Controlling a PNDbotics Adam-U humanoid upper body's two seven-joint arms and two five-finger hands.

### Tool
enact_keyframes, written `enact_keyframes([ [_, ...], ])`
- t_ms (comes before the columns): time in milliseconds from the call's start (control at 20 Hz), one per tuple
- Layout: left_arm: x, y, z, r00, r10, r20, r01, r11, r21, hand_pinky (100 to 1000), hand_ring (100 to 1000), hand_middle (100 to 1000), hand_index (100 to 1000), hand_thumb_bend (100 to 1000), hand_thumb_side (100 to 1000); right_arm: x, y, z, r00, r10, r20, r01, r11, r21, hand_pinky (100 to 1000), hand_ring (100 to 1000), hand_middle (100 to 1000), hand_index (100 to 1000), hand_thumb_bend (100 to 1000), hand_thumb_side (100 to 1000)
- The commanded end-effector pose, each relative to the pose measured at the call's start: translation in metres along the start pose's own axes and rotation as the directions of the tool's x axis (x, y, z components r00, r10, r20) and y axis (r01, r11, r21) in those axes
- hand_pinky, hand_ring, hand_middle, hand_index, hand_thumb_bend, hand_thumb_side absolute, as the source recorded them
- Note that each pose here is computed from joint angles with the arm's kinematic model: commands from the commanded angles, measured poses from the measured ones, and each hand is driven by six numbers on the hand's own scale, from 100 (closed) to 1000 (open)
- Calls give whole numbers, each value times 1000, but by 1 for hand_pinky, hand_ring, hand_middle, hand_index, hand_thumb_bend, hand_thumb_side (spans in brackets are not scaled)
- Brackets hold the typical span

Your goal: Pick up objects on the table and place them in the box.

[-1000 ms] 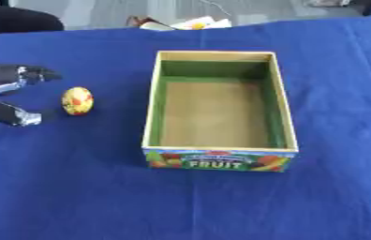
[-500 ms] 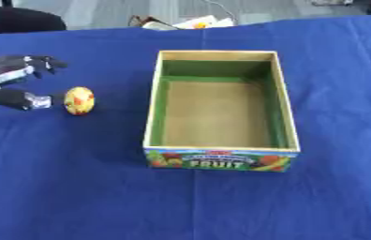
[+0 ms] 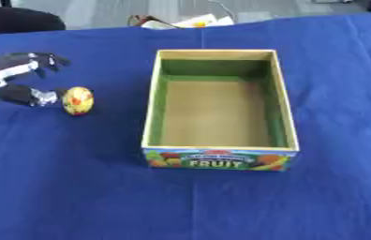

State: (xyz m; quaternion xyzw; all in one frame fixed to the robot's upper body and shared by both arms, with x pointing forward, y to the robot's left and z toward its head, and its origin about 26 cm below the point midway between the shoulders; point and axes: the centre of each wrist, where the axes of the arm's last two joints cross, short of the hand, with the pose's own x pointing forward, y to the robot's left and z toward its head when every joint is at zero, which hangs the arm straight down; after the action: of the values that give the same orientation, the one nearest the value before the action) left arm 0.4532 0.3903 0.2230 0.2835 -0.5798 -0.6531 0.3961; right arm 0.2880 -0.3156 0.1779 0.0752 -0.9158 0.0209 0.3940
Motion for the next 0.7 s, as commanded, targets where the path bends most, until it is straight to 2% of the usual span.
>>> enact_keyframes([
  [50,3,15,0,930,-226,290,313,901,-302,735,868,902,1000,334,781,7,2,-5,1000,17,21,-18,1000,21,548,766,503,860,100,1000],
  [200,4,14,-1,928,-238,287,327,891,-317,727,868,895,1000,356,774,7,2,-5,1000,18,19,-18,1000,23,548,766,502,860,100,1000],
  [500,6,17,-2,921,-285,264,361,879,-312,703,864,878,1000,286,634,7,3,-6,1000,16,17,-17,1000,26,549,767,501,858,100,1000],
  [700,8,12,-7,914,-314,257,384,873,-301,699,858,862,1000,266,635,7,3,-6,1000,15,18,-15,999,28,549,767,499,857,100,1000],
])
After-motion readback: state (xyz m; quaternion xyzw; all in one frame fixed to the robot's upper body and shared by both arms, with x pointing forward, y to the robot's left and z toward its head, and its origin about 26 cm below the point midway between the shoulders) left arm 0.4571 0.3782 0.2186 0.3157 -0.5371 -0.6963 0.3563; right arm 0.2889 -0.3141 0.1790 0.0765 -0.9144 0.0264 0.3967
